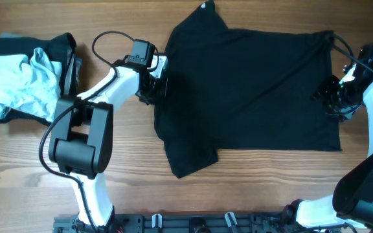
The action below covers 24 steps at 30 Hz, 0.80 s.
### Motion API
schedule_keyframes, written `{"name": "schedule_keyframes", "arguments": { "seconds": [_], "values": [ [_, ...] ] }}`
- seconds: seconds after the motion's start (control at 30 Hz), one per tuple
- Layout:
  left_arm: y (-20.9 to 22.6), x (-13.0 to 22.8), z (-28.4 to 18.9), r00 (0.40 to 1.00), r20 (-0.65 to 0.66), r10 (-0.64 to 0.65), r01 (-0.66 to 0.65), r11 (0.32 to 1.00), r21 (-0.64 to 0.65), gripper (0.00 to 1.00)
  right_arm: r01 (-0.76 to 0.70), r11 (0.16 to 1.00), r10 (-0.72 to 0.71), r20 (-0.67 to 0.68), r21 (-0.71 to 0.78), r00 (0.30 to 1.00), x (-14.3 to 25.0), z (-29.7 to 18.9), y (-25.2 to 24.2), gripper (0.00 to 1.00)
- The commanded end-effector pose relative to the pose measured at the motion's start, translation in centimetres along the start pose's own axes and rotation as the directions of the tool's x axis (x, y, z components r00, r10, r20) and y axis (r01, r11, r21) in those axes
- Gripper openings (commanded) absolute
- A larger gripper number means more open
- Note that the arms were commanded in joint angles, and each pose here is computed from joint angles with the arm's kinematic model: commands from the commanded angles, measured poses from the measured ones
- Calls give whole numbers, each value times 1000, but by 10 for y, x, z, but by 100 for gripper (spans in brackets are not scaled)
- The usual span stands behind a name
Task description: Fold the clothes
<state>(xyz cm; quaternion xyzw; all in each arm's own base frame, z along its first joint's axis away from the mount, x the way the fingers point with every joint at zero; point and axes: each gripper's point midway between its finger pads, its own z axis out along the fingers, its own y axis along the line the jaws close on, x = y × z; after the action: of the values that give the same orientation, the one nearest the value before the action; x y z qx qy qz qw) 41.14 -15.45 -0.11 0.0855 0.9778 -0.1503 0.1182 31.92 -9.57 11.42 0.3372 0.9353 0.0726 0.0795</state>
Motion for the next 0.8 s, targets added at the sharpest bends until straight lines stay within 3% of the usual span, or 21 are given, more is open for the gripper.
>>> {"name": "schedule_keyframes", "arguments": {
  "seconds": [0.0, 0.13, 0.2, 0.27, 0.33, 0.37, 0.43, 0.47, 0.5, 0.53, 0.57, 0.6, 0.63, 0.67, 0.7, 0.77],
  "values": [
    [102, 29, -3, 947, 24, -321, 302, 861, -409, 4, -14, 999, 15, -23, 49, 1000, 6, 9, -11, 71],
    [163, 53, -26, 851, 38, -523, 483, 752, -448, 4, -42, 990, 56, -97, 133, 994, 35, 33, -34, 75],
    [169, 55, -27, 835, 27, -549, 509, 755, -414, 10, -51, 986, 75, -154, 158, 985, 58, 52, -45, 71],
    [162, 54, -25, 835, 13, -550, 512, 768, -385, 20, -42, 989, 72, -212, 142, 975, 79, 65, -48, 66],
    [154, 53, -22, 844, 4, -536, 496, 780, -382, 37, 24, 999, -12, -327, 31, 945, 118, 84, -43, 69],
    [152, 53, -21, 848, 1, -530, 490, 783, -382, 43, 32, 999, -28, -354, 6, 935, 130, 89, -43, 74],
    [149, 53, -21, 850, -5, -526, 484, 786, -383, 51, 34, 996, -61, -360, -80, 931, 138, 97, -33, 76],
    [149, 54, -21, 850, -7, -526, 484, 787, -384, 53, 26, 997, -49, -356, -69, 933, 139, 100, -35, 63],
    [148, 53, -23, 851, -6, -526, 484, 787, -383, 54, 8, 1000, -7, -332, 0, 943, 134, 103, -45, 32],
    [148, 52, -25, 854, -4, -520, 480, 790, -382, 55, -21, 995, 49, -284, 101, 957, 125, 105, -60, 8],
    [146, 49, -31, 869, -2, -495, 458, 805, -377, 56, -78, 978, 122, -224, 195, 967, 113, 103, -75, 4],
    [145, 47, -36, 879, 1, -477, 443, 815, -373, 57, -123, 962, 173, -193, 244, 966, 108, 99, -84, 4],
    [143, 43, -44, 882, 15, -471, 443, 818, -368, 60, -174, 945, 225, -163, 277, 961, 100, 94, -92, 15],
    [141, 41, -49, 884, 26, -468, 444, 819, -364, 61, -190, 943, 236, -148, 273, 960, 94, 91, -94, 57],
    [139, 40, -54, 884, 31, -466, 445, 819, -361, 61, -206, 943, 243, -122, 261, 962, 83, 87, -94, 63],
    [137, 43, -60, 883, 21, -469, 443, 819, -365, 61, -128, 985, 137, -68, 119, 988, 48, 74, -67, 63]
  ]
}}
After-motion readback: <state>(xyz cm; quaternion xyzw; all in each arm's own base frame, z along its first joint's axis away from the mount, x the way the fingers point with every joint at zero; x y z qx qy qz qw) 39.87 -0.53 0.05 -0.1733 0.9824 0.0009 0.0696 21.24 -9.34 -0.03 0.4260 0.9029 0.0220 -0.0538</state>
